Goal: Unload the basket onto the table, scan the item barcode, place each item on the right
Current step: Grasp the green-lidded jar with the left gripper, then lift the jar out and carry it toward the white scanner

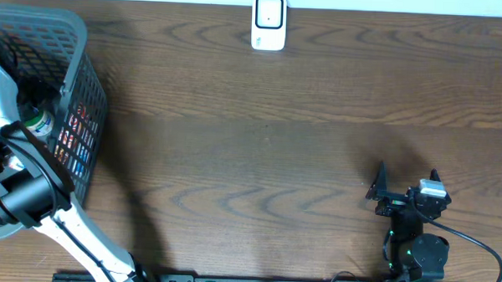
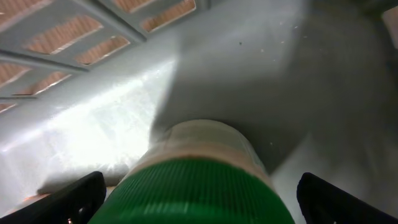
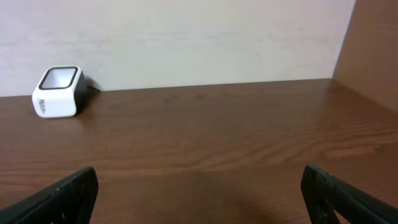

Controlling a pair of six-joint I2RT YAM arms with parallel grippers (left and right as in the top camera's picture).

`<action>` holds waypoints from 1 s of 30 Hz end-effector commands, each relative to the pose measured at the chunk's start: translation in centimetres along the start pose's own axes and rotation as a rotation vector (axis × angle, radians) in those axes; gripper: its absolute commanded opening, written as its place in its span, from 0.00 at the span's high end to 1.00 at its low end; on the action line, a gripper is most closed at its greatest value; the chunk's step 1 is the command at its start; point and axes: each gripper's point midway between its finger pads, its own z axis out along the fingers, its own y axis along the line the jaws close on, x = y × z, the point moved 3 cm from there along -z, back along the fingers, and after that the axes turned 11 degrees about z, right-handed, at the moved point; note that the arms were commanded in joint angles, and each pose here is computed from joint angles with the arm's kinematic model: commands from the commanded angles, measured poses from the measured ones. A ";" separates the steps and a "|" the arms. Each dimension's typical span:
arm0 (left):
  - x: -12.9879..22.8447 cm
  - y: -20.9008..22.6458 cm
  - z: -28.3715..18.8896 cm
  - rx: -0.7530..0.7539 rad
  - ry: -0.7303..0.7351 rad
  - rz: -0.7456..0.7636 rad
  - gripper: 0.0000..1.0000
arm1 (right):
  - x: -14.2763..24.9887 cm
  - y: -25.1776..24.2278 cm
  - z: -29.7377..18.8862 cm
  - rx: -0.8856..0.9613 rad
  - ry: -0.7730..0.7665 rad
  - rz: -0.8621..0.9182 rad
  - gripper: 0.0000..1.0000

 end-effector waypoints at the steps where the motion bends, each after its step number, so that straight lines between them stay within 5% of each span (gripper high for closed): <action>1: 0.6 0.3 1.4 -0.021 0.030 0.011 0.02 | 0.0 -0.1 0.0 0.004 0.000 0.013 0.01; 3: 0.5 0.3 1.4 -0.021 0.026 0.010 0.02 | 0.0 -0.1 0.0 0.004 0.000 0.013 0.01; 12: 0.5 0.3 1.4 -0.020 0.023 0.010 0.34 | 0.0 -0.1 0.0 0.004 0.000 0.013 0.01; 20: 0.4 0.5 -0.2 -0.017 0.012 0.008 0.39 | 0.0 -0.1 0.0 0.004 0.000 0.013 0.01; 30: -1.1 2.2 -15.7 0.088 -0.264 -0.035 0.39 | 0.0 -0.1 0.0 0.004 0.000 0.013 0.01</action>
